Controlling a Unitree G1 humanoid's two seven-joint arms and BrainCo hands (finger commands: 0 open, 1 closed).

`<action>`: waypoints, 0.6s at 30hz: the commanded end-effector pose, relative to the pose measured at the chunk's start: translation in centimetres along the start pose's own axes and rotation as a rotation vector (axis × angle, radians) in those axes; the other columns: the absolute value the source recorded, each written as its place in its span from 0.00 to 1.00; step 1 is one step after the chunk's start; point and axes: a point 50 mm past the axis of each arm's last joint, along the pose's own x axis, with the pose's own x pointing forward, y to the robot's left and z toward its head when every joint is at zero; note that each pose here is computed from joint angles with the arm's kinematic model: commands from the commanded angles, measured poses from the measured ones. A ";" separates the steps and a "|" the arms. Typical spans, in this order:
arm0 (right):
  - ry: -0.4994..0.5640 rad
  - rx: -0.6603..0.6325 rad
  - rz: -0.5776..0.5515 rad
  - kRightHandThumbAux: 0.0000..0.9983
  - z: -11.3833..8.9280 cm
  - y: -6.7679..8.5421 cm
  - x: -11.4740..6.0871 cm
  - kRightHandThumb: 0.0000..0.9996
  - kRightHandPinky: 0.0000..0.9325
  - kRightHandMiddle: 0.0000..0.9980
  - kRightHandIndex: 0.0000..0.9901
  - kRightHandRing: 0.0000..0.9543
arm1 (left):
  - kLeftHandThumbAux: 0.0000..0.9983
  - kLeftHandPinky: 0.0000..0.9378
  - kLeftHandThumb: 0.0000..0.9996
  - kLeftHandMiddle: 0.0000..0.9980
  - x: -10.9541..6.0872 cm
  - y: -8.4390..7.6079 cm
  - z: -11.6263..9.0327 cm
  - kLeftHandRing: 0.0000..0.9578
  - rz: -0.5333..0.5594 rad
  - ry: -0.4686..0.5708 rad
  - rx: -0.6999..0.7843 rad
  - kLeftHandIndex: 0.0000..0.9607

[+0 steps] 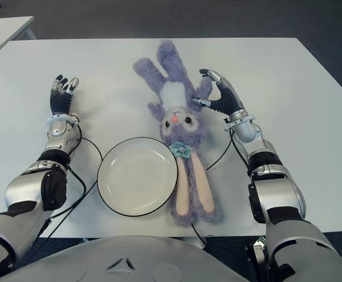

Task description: Put the doll into the plate.

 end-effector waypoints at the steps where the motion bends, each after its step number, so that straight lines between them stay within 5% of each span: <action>1: 0.045 -0.038 0.081 0.50 -0.6 0.5 -0.3 0.04 0.20 0.13 0.04 0.16 | 0.53 0.03 0.00 0.11 -7.5 0.3 -11.6 0.09 0.009 0.510 0.036 0.05; 18: 0.068 -0.043 0.154 0.50 -0.7 0.8 -0.5 0.11 0.25 0.08 0.00 0.15 | 0.54 0.03 0.00 0.11 -7.5 0.4 -11.6 0.09 0.010 0.512 0.040 0.05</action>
